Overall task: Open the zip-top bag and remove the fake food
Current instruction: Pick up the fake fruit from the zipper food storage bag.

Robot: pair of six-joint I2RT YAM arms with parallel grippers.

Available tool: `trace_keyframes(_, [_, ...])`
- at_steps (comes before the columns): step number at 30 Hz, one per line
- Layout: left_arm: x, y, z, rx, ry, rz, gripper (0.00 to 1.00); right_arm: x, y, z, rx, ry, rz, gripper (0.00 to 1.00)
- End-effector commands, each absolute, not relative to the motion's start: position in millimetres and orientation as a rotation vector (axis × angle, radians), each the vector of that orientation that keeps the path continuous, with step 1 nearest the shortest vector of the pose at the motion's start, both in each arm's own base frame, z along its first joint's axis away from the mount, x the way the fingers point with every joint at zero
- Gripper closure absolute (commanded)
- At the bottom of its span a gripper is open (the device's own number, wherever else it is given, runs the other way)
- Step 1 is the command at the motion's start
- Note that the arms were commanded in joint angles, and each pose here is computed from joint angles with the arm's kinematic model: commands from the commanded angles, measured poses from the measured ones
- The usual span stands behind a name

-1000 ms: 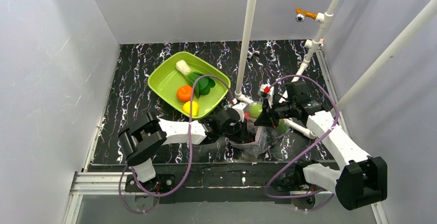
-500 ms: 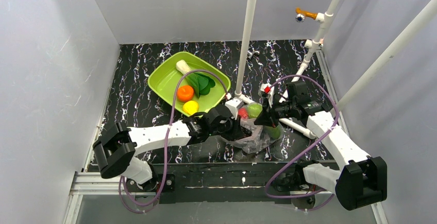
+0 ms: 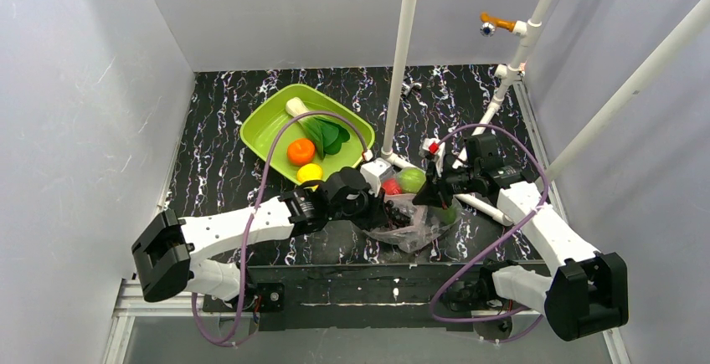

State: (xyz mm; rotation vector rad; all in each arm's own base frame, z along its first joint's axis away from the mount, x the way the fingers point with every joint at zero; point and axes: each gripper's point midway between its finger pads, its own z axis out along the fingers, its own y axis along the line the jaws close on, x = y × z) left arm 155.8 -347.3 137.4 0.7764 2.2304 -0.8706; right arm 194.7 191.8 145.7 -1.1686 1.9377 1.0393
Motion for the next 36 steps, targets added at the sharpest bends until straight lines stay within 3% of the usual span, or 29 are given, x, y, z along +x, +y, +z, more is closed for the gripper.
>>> trace_keyframes(1, [158,-354,180,0.800,2.110,-0.929,1.00,193,196,143,-1.184,1.924,1.080,0.99])
trace_keyframes(9, [166,-353,189,0.795,2.110,-0.876,1.00,185,203,139,-1.237,1.921,1.102,0.99])
trace_keyframes(36, [164,-266,262,0.866,1.911,-0.659,1.00,194,197,138,-1.218,1.947,1.040,0.99])
